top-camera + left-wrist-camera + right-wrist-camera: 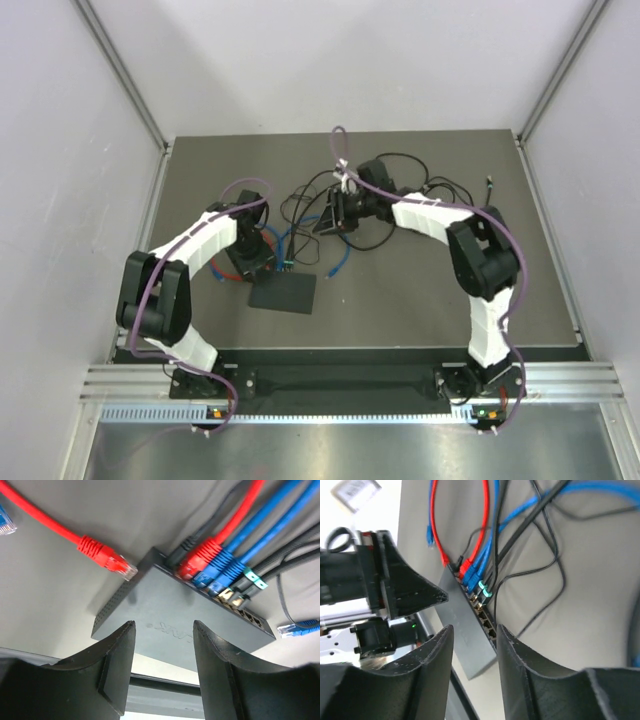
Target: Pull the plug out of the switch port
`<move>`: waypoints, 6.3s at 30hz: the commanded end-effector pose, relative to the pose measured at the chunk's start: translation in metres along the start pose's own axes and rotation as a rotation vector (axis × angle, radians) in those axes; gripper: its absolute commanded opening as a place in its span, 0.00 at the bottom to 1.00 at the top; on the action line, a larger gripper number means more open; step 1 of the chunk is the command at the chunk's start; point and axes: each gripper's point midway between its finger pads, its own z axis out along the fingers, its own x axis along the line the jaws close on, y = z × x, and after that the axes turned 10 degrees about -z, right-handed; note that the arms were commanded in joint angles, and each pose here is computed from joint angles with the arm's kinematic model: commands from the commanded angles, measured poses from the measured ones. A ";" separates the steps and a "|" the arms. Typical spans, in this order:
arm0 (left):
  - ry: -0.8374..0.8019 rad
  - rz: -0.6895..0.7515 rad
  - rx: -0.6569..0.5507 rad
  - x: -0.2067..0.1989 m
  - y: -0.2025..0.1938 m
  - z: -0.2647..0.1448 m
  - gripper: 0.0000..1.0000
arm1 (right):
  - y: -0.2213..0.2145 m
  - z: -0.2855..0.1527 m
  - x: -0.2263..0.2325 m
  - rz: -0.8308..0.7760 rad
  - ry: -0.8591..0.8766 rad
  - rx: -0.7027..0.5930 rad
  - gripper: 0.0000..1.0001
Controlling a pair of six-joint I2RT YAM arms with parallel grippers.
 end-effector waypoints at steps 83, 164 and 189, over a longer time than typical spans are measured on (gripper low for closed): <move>0.011 -0.041 0.101 0.022 -0.017 0.028 0.56 | -0.098 0.108 0.002 0.341 0.291 0.049 0.05; 0.089 -0.011 0.137 0.049 -0.031 0.039 0.54 | -0.020 0.083 -0.024 0.097 -0.025 -0.090 0.20; 0.087 -0.001 0.151 0.045 -0.032 0.042 0.54 | -0.017 0.050 -0.012 -0.158 -0.052 0.025 0.48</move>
